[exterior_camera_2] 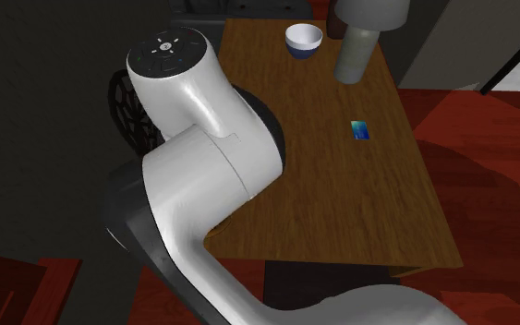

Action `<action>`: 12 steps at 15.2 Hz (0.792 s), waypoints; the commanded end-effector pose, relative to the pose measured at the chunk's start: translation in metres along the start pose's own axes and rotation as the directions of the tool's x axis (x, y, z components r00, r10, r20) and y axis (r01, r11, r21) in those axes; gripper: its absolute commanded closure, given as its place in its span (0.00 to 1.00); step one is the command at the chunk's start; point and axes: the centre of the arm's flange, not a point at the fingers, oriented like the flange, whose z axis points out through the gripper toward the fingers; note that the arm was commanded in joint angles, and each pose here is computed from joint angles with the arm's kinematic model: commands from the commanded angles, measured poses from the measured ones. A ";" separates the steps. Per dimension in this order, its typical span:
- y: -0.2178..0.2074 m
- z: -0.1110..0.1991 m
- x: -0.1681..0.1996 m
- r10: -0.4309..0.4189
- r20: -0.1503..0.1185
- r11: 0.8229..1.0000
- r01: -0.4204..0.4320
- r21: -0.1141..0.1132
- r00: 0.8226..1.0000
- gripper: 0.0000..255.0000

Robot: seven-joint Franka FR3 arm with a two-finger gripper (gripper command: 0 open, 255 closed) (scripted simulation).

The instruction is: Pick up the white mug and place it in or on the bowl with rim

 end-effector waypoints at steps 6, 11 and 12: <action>0.004 0.037 -0.008 0.000 0.000 1.000 0.000 0.000 1.000 1.00; 0.006 0.062 -0.012 0.000 0.000 1.000 0.000 0.000 1.000 1.00; 0.006 0.062 -0.012 0.001 0.000 1.000 -0.001 0.000 1.000 1.00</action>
